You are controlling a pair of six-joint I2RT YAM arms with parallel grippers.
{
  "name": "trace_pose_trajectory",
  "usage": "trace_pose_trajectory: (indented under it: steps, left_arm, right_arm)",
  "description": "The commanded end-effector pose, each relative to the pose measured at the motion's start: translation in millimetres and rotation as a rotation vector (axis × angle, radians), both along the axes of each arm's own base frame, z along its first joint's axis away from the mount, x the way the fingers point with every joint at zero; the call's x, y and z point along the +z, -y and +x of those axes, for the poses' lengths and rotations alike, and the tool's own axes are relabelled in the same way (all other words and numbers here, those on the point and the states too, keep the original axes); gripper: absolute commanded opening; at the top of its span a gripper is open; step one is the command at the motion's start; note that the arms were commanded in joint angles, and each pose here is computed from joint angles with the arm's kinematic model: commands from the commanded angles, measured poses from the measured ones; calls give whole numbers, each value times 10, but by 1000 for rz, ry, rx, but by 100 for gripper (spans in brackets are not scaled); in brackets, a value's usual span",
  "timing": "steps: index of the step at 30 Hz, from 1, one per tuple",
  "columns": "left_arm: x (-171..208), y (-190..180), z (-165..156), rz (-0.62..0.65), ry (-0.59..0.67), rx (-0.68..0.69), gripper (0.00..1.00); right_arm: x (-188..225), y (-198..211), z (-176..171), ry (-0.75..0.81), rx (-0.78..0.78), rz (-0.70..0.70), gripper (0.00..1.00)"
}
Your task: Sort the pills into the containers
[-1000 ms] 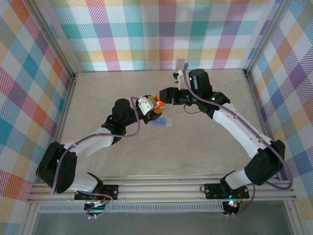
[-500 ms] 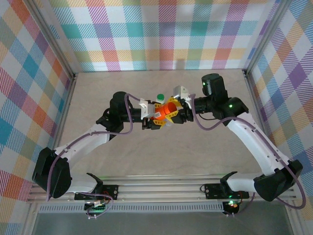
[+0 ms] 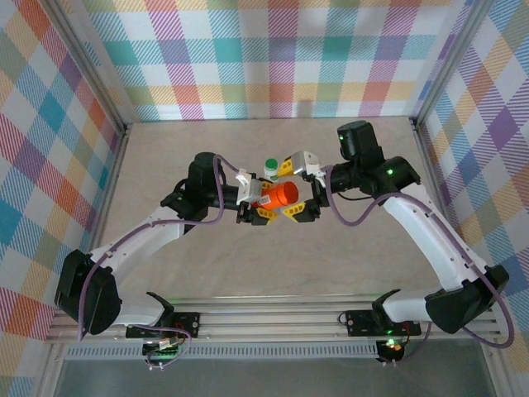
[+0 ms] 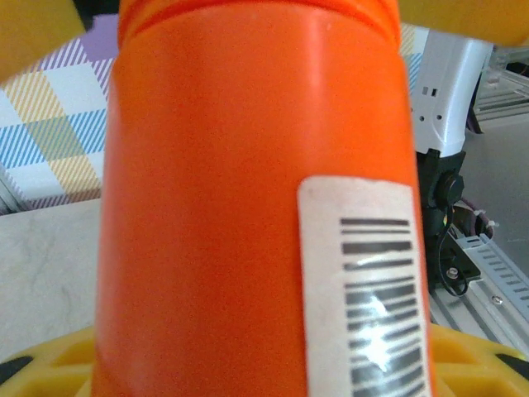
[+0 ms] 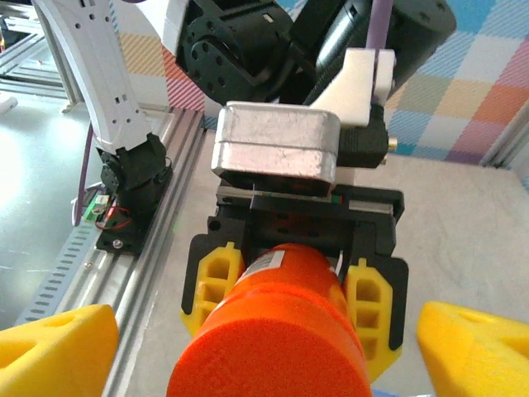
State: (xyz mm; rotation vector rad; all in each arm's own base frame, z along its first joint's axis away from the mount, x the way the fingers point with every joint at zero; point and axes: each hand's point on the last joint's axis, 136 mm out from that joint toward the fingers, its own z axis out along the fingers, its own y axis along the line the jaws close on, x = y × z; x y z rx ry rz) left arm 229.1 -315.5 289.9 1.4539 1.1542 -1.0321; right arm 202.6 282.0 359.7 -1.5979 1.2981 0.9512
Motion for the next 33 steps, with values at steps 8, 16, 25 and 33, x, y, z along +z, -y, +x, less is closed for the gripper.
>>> trace_pose_trajectory:
  steps: [8,16,25,33]
  left_arm:
    - [2,-49,287,-14,53,169,14]
    - [63,-212,983,-83,162,635,16]
    - [-91,-177,1172,-60,185,769,15]
    - [-111,-198,1226,-66,191,803,15]
  right_arm:
    - [325,24,197,-64,-207,77,99]
    - [348,358,1333,-621,-1013,317,99]
    - [-96,60,1583,-977,-1053,302,99]
    - [-247,-62,1523,-1015,-1021,274,89]
